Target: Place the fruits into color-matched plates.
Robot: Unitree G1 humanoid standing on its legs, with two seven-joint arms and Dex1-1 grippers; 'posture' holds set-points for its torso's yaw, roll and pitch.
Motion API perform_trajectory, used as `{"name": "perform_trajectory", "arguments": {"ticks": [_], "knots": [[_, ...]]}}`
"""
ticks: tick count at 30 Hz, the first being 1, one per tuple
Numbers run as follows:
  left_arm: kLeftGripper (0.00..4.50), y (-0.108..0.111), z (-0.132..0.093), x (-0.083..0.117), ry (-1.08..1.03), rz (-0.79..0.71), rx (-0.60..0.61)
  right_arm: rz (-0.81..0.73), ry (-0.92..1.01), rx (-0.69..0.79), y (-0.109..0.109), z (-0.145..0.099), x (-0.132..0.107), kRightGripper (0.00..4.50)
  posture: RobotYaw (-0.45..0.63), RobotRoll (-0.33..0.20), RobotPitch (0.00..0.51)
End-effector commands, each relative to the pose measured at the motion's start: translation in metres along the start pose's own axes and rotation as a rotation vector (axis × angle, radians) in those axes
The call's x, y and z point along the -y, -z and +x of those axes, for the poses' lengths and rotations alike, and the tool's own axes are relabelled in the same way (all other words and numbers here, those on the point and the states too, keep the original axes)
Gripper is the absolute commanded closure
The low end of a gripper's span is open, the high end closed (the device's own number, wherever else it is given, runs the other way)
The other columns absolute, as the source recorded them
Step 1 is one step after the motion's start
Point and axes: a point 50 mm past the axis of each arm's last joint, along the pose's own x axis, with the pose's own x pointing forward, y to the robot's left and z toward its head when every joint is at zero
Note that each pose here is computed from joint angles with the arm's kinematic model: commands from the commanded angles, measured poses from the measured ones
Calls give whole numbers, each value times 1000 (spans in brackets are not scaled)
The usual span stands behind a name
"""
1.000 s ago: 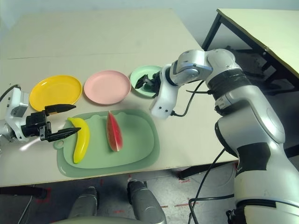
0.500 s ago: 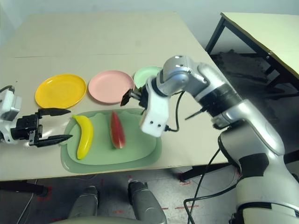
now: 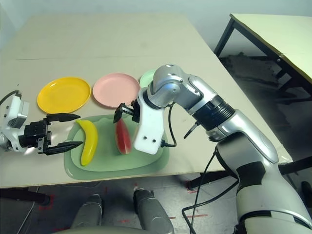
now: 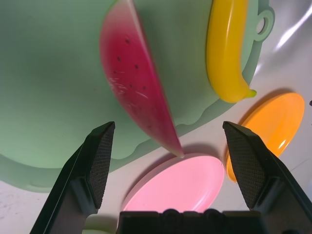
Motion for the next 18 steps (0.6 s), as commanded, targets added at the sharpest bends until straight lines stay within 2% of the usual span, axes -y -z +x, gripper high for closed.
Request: {"name": "perform_trajectory", "arguments": {"ticks": [1, 18], "knots": [[0, 6, -1, 1, 2, -17, -5, -7, -13, -7, 2, 6, -2, 32, -46, 0, 155], [0, 14, -2, 2, -8, -22, 6, -18, -91, -22, 10, 38, -16, 32, -30, 0, 161]]}}
